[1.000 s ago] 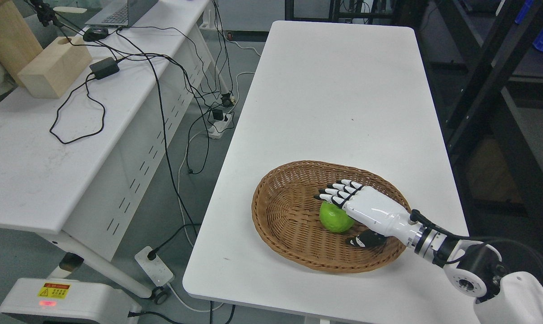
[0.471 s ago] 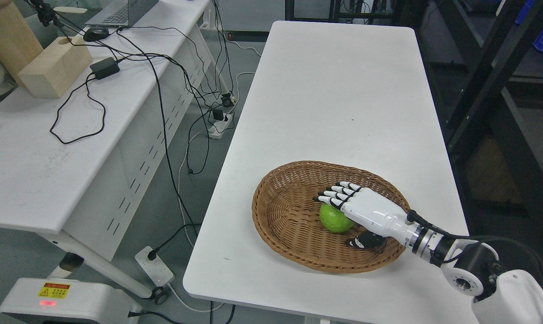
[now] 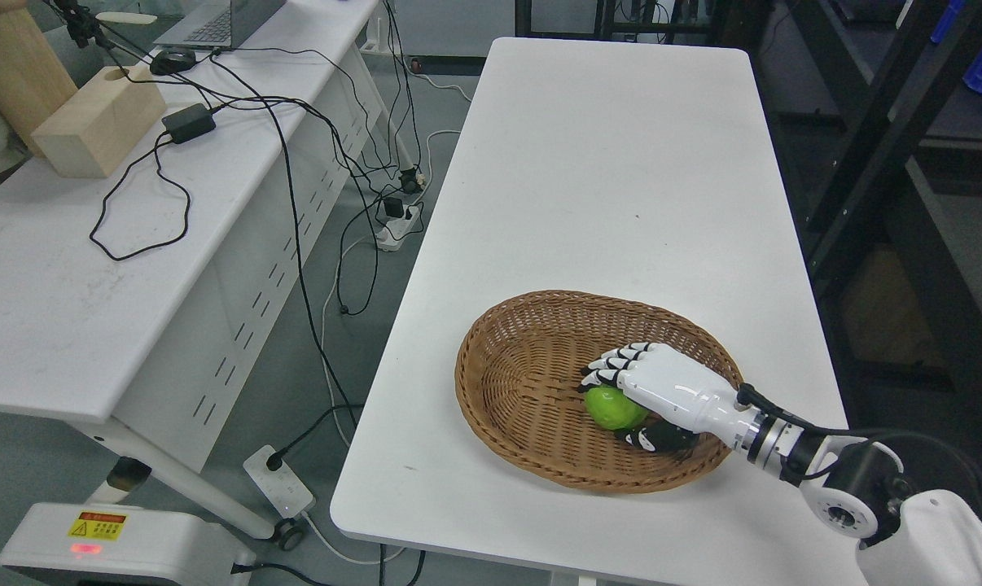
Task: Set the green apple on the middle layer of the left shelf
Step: 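Lift the green apple out of the basket with the right hand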
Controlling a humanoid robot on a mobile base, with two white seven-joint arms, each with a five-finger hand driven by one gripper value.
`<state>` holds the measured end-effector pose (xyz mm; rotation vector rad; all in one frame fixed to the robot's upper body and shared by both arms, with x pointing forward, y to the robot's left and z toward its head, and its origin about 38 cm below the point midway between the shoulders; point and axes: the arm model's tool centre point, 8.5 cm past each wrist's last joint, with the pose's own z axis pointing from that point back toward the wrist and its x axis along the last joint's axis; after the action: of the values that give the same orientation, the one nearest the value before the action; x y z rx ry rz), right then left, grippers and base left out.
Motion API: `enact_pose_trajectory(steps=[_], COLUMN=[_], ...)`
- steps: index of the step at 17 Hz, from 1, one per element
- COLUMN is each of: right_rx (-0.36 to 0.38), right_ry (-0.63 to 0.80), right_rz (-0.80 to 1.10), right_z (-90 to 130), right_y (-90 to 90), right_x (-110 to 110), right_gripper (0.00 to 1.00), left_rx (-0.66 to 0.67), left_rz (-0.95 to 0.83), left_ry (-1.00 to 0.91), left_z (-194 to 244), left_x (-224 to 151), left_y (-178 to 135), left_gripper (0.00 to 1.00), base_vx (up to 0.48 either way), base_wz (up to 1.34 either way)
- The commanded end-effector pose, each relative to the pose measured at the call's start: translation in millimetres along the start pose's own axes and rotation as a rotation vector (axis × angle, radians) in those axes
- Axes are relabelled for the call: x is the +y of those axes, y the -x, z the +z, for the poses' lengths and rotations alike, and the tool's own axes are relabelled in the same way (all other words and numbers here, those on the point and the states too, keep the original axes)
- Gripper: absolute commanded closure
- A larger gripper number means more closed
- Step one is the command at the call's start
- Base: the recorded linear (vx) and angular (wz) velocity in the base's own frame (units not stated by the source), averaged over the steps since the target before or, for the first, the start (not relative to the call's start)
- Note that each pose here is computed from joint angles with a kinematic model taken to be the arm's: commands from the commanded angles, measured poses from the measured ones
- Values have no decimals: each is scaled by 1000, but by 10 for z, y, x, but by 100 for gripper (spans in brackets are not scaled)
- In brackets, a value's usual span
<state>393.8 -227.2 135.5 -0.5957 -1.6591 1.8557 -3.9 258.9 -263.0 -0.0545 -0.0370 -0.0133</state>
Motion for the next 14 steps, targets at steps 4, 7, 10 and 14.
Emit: enact_pose_trajectory(steps=[4, 7, 10, 14], right_rx=[190, 324, 469, 643], right_ry=[65, 346, 529, 794], right_rz=[22, -69, -92, -139], right_z=[572, 1002, 1393, 1608], right_y=[546, 736, 886, 911], right_x=[-399, -584, -702, -606], right_gripper=[100, 100, 100, 100], left_rx=[-1, -1, 0, -1], left_rz=[-2, -2, -1, -2], left_ry=[-18, -17, -17, -18], left_z=[15, 15, 15, 15], left_x=[113, 111, 111, 113], left_y=[-1, -1, 0, -1], left_gripper=[0, 0, 0, 0], base_vx=[0, 0, 0, 0], base_wz=[0, 0, 0, 0])
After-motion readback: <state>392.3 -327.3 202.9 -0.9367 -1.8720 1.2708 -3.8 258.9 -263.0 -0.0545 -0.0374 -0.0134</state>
